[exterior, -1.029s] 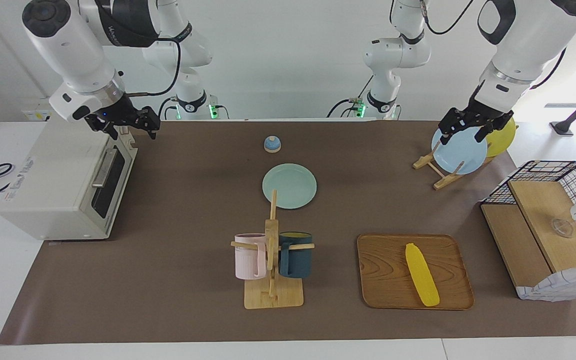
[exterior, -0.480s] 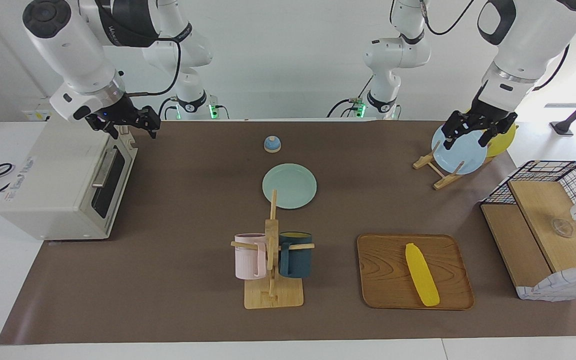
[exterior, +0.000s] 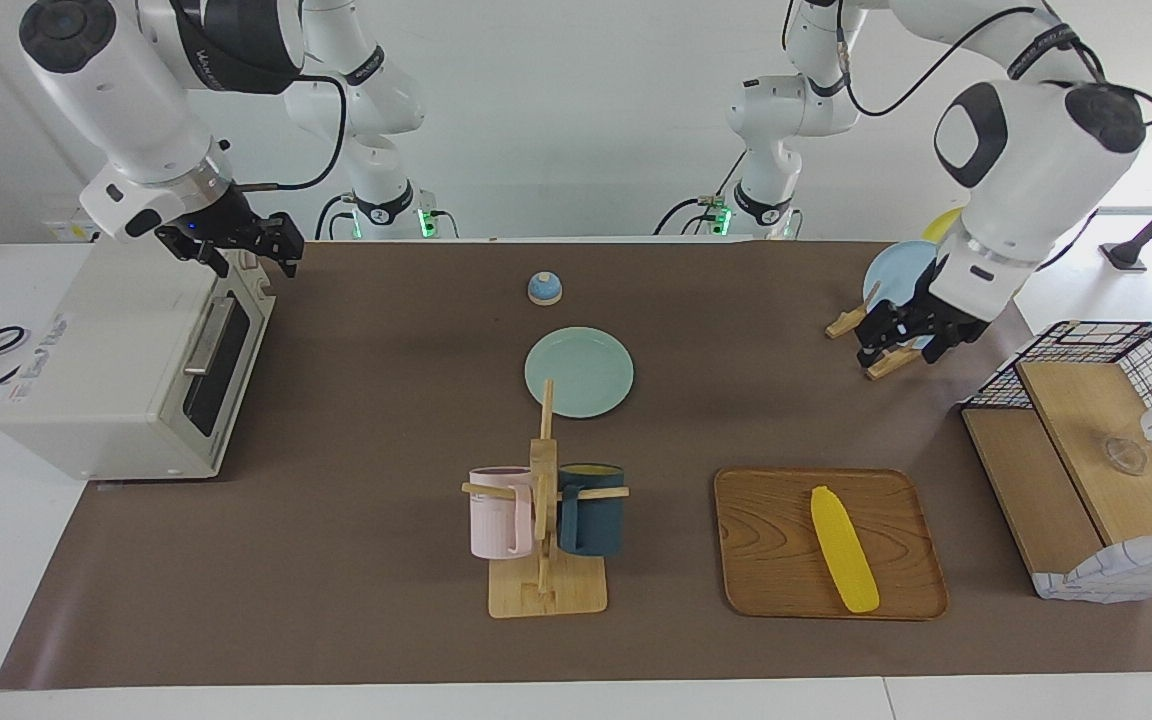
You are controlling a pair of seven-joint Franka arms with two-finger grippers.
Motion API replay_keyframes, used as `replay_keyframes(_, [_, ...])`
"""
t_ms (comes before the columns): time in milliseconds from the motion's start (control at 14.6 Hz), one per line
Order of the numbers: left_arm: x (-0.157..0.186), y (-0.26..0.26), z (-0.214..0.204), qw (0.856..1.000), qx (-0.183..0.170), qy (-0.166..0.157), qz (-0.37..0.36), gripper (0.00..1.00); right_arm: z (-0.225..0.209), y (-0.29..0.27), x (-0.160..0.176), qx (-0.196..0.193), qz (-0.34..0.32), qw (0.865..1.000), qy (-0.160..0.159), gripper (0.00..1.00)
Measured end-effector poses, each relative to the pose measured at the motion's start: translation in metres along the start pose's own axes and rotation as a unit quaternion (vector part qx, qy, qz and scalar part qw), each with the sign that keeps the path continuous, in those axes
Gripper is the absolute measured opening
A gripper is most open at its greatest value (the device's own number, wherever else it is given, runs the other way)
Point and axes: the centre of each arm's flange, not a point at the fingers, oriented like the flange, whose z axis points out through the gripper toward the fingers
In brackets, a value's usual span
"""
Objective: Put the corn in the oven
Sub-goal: 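Grasp the yellow corn on the tray with the left gripper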
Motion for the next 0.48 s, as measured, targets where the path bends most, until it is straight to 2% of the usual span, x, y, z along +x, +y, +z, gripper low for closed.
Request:
replay_keyframes(69, [0.019,0.005,0.021,1.000,-0.001,-0.003,0.002,1.00,0.002,0.006,0.001,0.001,0.004,1.000,0.003,0.55])
replay_keyframes(274, [0.061,0.017,0.075,1.000,0.004,-0.010,0.012,1.00,0.011,0.021,0.005,0.003,0.008,1.000,0.014,0.26])
replay_keyframes(412, [0.086,0.026,0.110,1.000,0.013,-0.002,0.021,1.00,0.025,0.035,0.009,0.001,-0.008,0.999,0.044,0.04])
replay_keyframes(480, [0.096,0.026,0.124,1.000,0.013,0.006,0.021,1.00,0.036,0.040,0.010,-0.001,-0.018,0.998,0.054,0.01])
